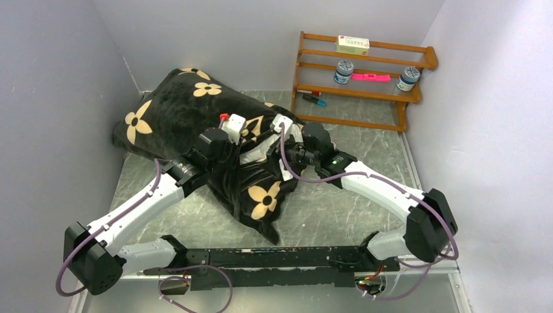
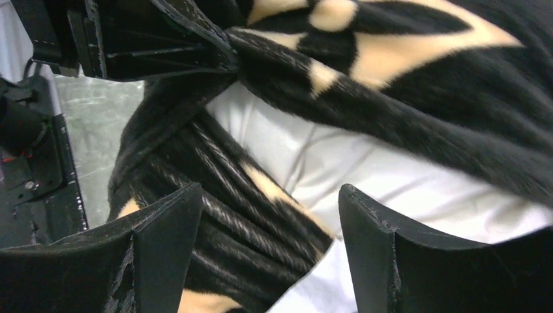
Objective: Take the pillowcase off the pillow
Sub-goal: Remove the pillow from the pillowcase.
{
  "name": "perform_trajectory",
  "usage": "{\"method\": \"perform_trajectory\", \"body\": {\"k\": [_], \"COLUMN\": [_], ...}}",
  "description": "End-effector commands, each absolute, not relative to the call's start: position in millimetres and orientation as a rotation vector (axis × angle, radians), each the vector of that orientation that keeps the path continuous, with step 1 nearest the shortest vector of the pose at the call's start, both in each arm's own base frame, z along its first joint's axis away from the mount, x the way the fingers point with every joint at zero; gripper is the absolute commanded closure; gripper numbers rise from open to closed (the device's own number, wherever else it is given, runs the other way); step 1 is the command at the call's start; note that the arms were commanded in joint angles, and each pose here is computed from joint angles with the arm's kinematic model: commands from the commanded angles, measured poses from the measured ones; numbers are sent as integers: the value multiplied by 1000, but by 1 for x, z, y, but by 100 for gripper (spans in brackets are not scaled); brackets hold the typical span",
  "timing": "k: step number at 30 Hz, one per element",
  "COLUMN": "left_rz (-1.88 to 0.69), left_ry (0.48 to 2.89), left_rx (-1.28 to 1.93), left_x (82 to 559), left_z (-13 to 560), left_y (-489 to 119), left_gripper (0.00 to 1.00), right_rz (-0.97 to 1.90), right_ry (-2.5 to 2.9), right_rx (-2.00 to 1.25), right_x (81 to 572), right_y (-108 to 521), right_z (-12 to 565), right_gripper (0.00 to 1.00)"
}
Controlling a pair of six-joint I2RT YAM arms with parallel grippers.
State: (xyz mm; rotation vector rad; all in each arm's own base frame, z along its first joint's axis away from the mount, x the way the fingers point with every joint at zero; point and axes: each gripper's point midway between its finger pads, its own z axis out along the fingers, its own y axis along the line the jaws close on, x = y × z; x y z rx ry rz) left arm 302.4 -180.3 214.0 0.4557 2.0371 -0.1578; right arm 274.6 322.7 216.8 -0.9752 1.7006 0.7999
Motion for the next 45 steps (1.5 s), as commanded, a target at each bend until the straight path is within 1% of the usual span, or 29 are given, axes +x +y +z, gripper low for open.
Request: {"method": "perform_trajectory", "body": {"k": [1,4,8,11,18,25,28,34,38,40,45], "left_rz": [-193,-214,-232,-229,-224,-224,-245,-249,-279,-296,-312], "left_ry": [2015,2020,2028,2041,2066,2080,2083,2083,2085,2090,2087], "left_rx": [445,449,454,448,417,399,399,391,412,431,457], "left_x": [302,302,301,303,306,310,310,311,310,309,307], "left_z": [217,215,212,209,204,201,200,200,199,197,196], "left_y": [-177,-179,-181,-180,-175,-171,-173,-171,-177,-180,-183], "left_gripper": [62,62,67,67,68,70,70,69,69,68,67], "right_rz": [934,973,991,1012,1074,1104,1136,1155,1122,1104,1081], "right_ry": [1562,1579,1593,1608,1699,1774,1803,1868,1834,1787,1672], "right_rx": [-1131,-1165,-1190,-1224,-1320,-1380,-1408,-1413,-1394,-1394,-1406], "right_x": [264,260,257,251,225,198,183,163,167,174,197], "right_y": [350,355,356,356,344,326,321,313,314,319,340], "right_z": [236,229,219,213,186,169,163,149,158,167,191], "right_gripper": [24,29,29,29,35,50,52,53,53,50,41]}}
